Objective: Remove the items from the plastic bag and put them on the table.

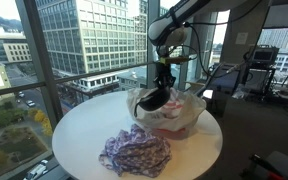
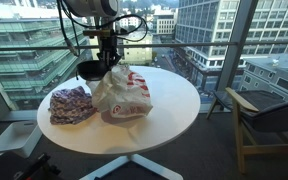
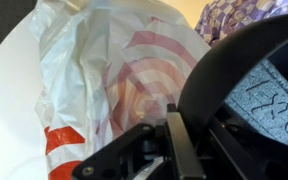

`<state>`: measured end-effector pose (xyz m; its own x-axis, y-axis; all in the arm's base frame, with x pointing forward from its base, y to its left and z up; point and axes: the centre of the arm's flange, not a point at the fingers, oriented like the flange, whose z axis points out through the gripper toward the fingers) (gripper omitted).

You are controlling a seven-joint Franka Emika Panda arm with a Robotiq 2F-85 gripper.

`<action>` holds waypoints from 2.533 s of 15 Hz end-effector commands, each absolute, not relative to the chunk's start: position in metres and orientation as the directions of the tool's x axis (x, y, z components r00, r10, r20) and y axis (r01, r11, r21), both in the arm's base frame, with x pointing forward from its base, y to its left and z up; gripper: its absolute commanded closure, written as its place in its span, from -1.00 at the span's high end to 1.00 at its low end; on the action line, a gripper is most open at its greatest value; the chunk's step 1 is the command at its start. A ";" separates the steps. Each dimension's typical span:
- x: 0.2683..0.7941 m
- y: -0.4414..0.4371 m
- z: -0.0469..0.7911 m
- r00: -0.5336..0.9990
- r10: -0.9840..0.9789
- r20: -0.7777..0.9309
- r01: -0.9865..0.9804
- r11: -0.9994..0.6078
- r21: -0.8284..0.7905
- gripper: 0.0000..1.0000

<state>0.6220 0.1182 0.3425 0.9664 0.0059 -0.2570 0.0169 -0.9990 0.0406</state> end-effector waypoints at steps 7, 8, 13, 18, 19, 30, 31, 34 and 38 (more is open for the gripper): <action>0.597 0.186 0.386 0.933 0.349 -0.091 0.326 -0.924 -0.202 -0.93; 0.598 0.195 0.380 0.924 0.371 -0.092 0.345 -0.913 -0.219 -0.94; 0.586 0.238 0.329 0.862 0.495 -0.113 0.443 -0.842 -0.308 -0.94; 0.569 0.280 0.283 0.778 0.612 -0.139 0.520 -0.753 -0.404 -0.93; 0.570 0.285 0.275 0.770 0.624 -0.134 0.531 -0.743 -0.408 -0.93; 0.609 0.295 0.210 0.613 0.763 0.205 0.790 -0.583 -0.191 -0.90; 0.611 0.296 0.204 0.592 0.772 0.230 0.806 -0.568 -0.168 -0.90; 0.622 0.297 0.185 0.538 0.797 0.273 0.840 -0.535 -0.091 -0.96; 0.621 0.297 0.183 0.520 0.804 0.288 0.849 -0.523 -0.073 -0.29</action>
